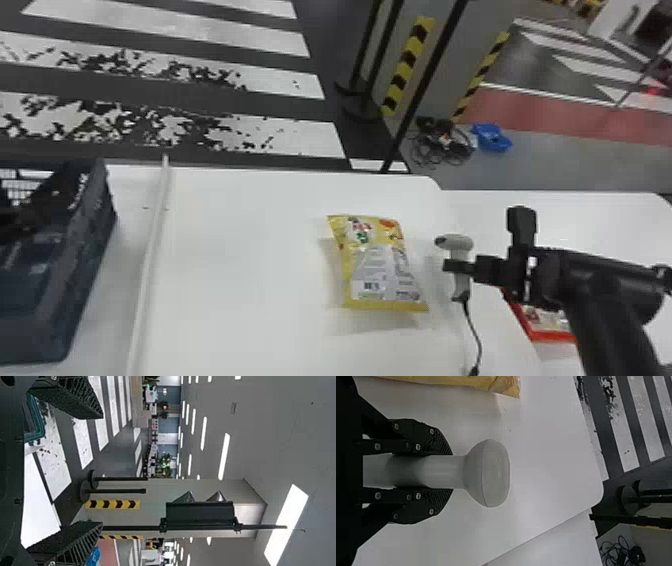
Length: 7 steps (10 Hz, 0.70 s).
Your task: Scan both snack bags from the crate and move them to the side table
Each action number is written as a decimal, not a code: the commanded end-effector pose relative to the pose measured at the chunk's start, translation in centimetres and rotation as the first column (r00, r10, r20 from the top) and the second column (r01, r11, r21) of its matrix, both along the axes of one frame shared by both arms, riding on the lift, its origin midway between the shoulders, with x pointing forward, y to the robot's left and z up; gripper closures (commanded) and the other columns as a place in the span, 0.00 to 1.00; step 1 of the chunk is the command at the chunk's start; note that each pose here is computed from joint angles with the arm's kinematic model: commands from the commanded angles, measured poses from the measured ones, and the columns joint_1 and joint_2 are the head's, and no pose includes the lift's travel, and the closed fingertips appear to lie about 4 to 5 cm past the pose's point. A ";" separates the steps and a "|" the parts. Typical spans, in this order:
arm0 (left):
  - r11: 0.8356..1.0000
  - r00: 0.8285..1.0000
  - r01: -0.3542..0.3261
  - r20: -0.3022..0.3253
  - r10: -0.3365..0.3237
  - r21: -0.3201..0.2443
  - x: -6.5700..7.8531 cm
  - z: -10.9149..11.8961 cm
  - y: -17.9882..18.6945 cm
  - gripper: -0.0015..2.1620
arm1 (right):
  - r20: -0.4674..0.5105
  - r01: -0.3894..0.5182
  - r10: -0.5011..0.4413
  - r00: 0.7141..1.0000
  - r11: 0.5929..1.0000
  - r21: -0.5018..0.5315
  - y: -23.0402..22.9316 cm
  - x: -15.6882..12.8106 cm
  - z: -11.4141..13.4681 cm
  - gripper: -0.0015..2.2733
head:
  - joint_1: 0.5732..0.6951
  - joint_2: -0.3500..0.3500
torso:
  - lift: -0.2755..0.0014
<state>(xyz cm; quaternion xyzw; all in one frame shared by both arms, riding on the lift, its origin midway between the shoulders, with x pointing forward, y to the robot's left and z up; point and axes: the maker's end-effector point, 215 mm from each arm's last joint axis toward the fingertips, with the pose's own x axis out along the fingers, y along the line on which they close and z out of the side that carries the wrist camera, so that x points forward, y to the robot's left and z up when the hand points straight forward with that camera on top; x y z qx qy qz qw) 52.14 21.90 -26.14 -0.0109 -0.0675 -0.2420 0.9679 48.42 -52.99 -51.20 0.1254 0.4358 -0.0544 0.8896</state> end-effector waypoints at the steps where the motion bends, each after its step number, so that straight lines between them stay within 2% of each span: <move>1: 1.000 1.000 0.004 0.001 -0.004 0.000 0.0 0.0 -0.1 0.02 | 0.003 -0.013 0.014 1.000 1.000 -0.010 0.4 -0.2 -0.7 0.97 | 1.00 0.03 | 0.65; 3: 1.000 1.000 0.010 -0.003 -0.010 0.001 -0.2 -0.2 -0.2 0.02 | 0.032 -0.030 0.031 0.999 0.999 -0.034 0.2 0.2 -0.6 0.97 | 1.00 0.03 | 0.65; 4: 1.000 1.000 0.013 -0.003 -0.013 -0.003 -0.2 -0.2 -0.5 0.02 | 0.044 -0.027 0.029 0.999 0.999 -0.041 -0.1 0.4 -0.7 0.92 | 1.00 0.03 | 0.65; 5: 1.000 1.000 0.015 -0.001 -0.015 -0.004 -0.1 -0.1 -0.6 0.02 | 0.054 -0.026 0.028 0.998 0.999 -0.047 -0.3 0.5 -0.7 0.76 | 1.00 0.03 | 0.65; 6: 1.000 1.000 0.015 0.002 -0.015 -0.006 0.0 0.0 -0.7 0.02 | 0.062 -0.027 0.030 0.998 0.998 -0.048 -0.3 0.6 -0.6 0.36 | 1.00 0.02 | 0.65; 7: 1.000 1.000 0.016 0.003 -0.016 -0.006 0.1 0.1 -0.7 0.02 | 0.067 -0.029 0.032 0.997 0.998 -0.049 -0.3 0.7 -0.5 0.16 | 1.00 0.02 | 0.65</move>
